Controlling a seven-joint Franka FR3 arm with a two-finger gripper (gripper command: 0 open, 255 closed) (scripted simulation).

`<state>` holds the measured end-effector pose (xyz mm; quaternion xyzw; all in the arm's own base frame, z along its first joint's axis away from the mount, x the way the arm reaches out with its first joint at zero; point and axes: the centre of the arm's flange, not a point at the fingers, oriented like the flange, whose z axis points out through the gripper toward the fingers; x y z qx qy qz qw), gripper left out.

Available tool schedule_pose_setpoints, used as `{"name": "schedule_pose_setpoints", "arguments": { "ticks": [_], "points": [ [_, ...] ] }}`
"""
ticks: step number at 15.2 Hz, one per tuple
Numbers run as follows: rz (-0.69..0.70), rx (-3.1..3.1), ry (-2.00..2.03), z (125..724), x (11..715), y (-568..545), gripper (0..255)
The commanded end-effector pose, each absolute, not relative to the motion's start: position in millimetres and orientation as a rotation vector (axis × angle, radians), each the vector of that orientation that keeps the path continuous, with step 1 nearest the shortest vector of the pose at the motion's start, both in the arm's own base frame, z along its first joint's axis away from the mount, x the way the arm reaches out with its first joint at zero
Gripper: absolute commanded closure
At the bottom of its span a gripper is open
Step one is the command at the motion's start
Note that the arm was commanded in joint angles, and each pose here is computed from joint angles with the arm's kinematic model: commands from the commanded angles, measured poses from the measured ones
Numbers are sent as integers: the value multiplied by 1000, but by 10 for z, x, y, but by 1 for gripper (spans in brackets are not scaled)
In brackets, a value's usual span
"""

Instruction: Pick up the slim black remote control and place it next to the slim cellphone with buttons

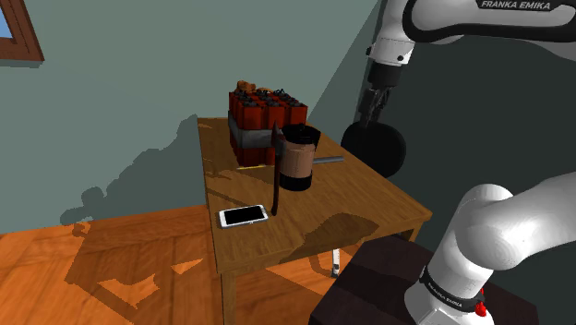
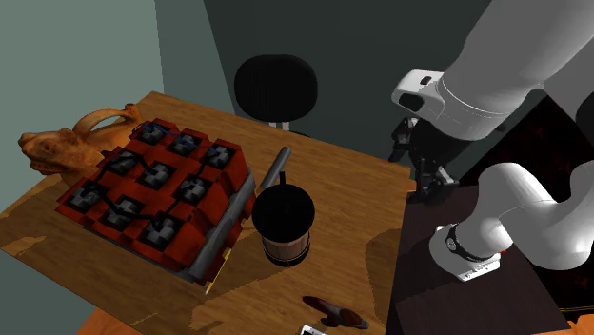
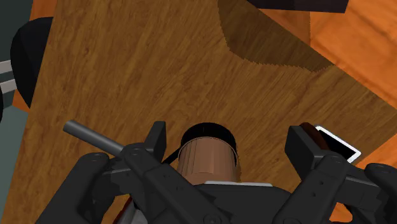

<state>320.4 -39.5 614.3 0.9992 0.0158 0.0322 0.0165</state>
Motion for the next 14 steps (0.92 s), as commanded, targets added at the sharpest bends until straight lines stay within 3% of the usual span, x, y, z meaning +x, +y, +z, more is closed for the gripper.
{"name": "schedule_pose_setpoints", "arguments": {
  "ticks": [1, 14],
  "points": [
    [100, 3107, 49, 6143, 3204, -395, 0],
    [92, 3033, 605, 5154, 3856, -1622, 0]
  ]
}}
